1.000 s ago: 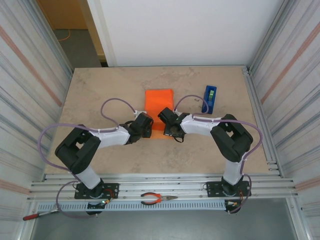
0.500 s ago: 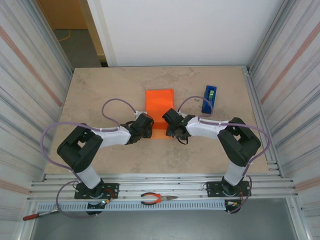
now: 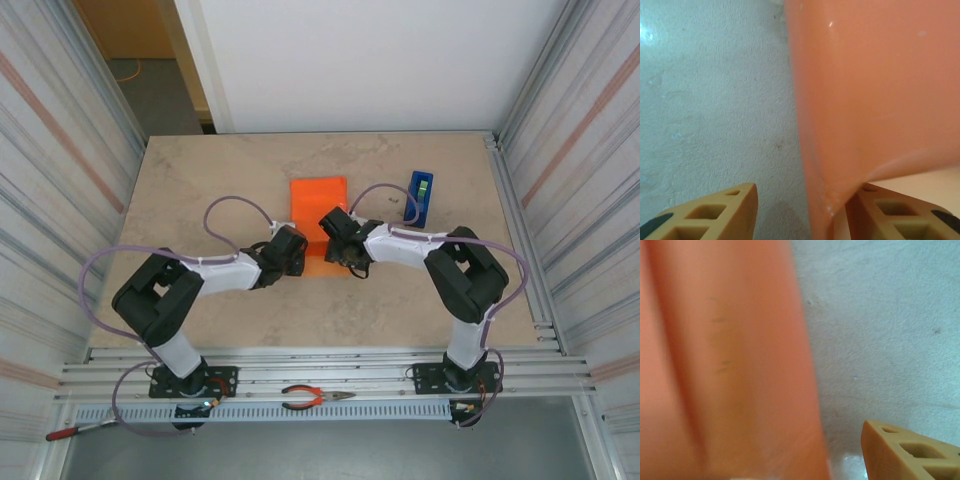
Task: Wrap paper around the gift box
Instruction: Fold the wrapping paper for the gift box.
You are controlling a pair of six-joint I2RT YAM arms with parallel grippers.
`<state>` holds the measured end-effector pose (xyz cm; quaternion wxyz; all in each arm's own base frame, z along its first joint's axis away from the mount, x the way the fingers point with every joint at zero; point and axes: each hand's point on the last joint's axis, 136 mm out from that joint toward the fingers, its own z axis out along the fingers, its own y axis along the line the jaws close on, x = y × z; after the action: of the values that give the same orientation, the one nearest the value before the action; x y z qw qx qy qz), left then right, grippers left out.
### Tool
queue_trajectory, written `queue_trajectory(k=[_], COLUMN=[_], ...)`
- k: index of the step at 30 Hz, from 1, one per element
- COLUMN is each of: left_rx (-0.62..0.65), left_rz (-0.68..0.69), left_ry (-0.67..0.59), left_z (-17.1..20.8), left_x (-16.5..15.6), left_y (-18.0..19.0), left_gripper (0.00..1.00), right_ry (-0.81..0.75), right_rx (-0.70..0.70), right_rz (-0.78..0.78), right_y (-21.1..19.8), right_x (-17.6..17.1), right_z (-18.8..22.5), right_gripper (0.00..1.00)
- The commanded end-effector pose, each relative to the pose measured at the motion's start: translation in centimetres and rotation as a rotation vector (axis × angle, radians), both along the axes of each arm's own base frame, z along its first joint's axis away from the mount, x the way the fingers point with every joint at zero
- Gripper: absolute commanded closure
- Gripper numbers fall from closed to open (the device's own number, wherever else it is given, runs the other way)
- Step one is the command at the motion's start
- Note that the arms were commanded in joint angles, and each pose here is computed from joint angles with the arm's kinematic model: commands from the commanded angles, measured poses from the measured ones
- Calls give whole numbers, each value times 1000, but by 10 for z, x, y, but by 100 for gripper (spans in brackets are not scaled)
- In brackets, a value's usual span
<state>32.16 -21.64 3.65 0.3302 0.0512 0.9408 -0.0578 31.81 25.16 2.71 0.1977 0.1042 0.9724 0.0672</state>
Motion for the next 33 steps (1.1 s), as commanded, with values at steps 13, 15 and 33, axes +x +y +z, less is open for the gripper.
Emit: queue_trajectory(k=[13, 15, 33], left_rx=[-25, -28, -19], left_rz=[-17, -20, -54], left_ry=[-18, -17, 2], left_z=[12, 10, 3], left_x=[-13, -12, -16], left_y=[6, 4, -6], left_gripper=[57, 63, 86], right_ry=[14, 14, 20], right_rx=[-31, -29, -20], right_rz=[-27, -28, -28], right_y=[-8, -8, -7], right_x=[1, 1, -2], right_z=[-10, -10, -12], right_gripper=[37, 37, 38])
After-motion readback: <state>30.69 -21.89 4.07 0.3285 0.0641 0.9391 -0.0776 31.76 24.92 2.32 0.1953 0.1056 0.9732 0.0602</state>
